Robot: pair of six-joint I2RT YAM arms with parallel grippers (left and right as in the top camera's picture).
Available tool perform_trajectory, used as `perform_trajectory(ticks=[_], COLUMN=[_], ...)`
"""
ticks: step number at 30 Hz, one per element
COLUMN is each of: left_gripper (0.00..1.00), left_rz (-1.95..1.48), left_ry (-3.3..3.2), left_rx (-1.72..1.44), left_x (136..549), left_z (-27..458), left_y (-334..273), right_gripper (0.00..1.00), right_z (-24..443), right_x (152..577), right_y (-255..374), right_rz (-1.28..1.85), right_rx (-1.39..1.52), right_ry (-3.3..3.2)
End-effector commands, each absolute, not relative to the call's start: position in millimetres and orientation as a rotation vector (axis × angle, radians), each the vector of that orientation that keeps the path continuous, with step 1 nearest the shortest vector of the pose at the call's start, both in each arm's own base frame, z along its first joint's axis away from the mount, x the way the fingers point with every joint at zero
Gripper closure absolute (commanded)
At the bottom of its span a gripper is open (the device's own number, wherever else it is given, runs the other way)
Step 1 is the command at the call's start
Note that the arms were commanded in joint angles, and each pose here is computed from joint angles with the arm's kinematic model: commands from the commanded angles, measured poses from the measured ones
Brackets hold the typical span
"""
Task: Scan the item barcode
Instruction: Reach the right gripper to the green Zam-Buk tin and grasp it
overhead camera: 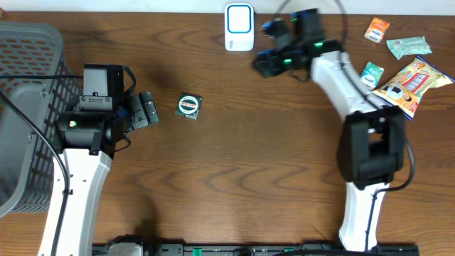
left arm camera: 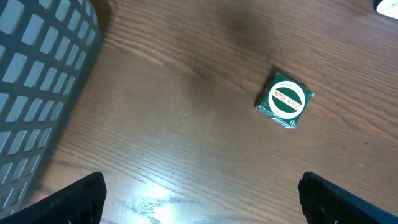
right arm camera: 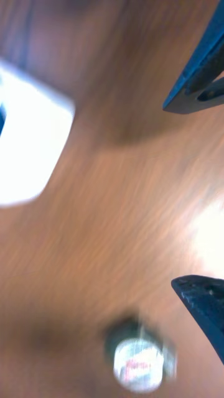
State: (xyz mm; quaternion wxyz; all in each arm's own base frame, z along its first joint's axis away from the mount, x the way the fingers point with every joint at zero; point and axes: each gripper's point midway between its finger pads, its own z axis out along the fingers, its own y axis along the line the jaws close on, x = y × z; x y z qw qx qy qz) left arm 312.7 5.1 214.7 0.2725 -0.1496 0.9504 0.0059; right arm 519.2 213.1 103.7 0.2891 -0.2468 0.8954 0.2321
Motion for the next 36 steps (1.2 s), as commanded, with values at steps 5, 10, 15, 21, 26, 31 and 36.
perform_trajectory(ticks=[5,10,15,21,26,31,36], left_gripper=[0.02,0.02,0.02,0.02,0.02,0.02,0.02], left_rz=[0.034,0.034,0.034,0.034,0.034,0.034,0.034], left_ry=[2.550,2.550,2.550,2.550,2.550,2.550,2.550], left_rx=[-0.404,-0.404,-0.404,-0.404,-0.404,-0.404,-0.404], left_x=[312.2,312.2,312.2,312.2,312.2,312.2,312.2], left_z=[217.5,217.5,217.5,217.5,217.5,217.5,217.5], left_y=[8.4,8.4,8.4,8.4,8.4,8.4,8.4], right_gripper=[0.01,0.01,0.06,0.16,0.14,0.13,0.13], right_z=[97.9,87.6,78.5,59.7,39.5,19.7,8.2], right_x=[482.6,467.7,454.9,439.2,432.1,425.1,419.2], right_y=[320.0,361.0,378.9,401.2,408.5,409.0,390.6], right_rz=[0.651,0.531,0.490,0.549,0.497,0.413,0.254], right_rx=[-0.740,-0.799,-0.580,-0.326,-0.268,-0.231,-0.223], right_ry=[2.366,2.327,2.416,2.502,2.522,2.539,2.568])
